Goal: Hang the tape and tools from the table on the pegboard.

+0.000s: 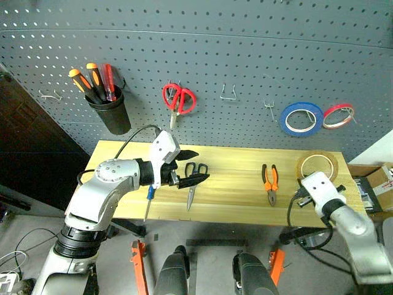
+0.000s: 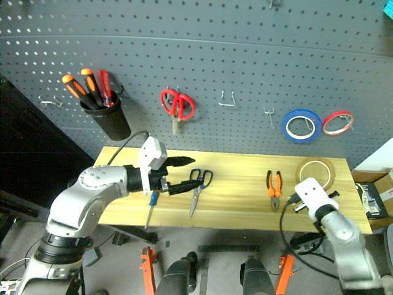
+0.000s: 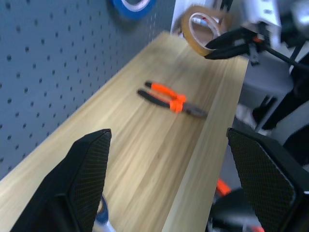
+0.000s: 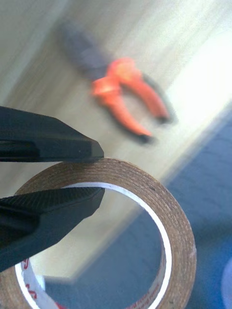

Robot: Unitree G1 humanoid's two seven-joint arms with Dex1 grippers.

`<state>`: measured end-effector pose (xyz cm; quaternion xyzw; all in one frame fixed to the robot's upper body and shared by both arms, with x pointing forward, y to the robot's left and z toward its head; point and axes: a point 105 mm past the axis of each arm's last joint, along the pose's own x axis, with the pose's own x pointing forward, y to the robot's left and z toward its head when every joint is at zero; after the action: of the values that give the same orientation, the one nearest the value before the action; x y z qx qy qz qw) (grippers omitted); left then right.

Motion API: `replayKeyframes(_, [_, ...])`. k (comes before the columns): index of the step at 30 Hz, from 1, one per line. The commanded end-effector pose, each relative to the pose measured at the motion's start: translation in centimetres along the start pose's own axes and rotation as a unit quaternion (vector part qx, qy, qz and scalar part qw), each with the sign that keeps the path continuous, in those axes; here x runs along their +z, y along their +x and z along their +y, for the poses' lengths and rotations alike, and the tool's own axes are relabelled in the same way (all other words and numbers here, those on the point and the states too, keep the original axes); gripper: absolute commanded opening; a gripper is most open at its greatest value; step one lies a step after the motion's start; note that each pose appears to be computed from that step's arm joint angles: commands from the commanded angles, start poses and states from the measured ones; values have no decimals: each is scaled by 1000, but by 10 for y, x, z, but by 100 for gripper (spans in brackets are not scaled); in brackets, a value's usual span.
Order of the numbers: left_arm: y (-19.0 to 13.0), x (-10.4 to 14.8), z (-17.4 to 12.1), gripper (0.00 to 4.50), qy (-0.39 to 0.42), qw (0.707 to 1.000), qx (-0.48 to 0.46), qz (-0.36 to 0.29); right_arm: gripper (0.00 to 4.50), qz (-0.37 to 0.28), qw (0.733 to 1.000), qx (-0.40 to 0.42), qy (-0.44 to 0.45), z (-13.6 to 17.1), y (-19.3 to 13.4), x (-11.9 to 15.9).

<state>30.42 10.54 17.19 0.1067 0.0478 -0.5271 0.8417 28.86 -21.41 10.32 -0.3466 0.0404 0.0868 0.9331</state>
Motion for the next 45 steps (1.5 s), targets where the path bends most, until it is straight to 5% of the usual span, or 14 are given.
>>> replayKeyframes(1, [-3, 23, 2, 406, 29, 999, 10, -43, 44, -134, 987, -67, -58, -6, -7, 75])
replayKeyframes(6, [-1, 30, 4, 406, 26, 998, 13, -63, 44, -209, 973, -68, -78, -8, 25, 113])
replayKeyframes(15, [-2, 35, 5, 406, 53, 996, 23, -74, 44, -200, 976, -25, -85, 1, 93, 105])
replayKeyframes(20, [-3, 34, 7, 406, 64, 995, 31, -72, 44, -199, 977, -23, -73, -4, 101, 106])
replayKeyframes(21, [-3, 33, 8, 406, 65, 995, 33, -71, 115, -198, 977, -23, -72, -3, 100, 105])
replayKeyframes(23, [-4, 31, 9, 406, 69, 995, 37, -67, 160, -193, 978, -23, -71, -1, 94, 100])
replayKeyframes(32, [-21, -8, 28, 406, 117, 992, 47, 30, 447, -41, 982, -42, 182, 26, 55, 61])
replayKeyframes(37, [-27, -21, 38, 406, 129, 989, 31, 66, 447, 150, 964, -55, 212, 56, 54, 8])
replayKeyframes(45, [-18, -21, 38, 406, 136, 989, 16, 62, 447, 229, 929, -54, 284, 50, 91, -30])
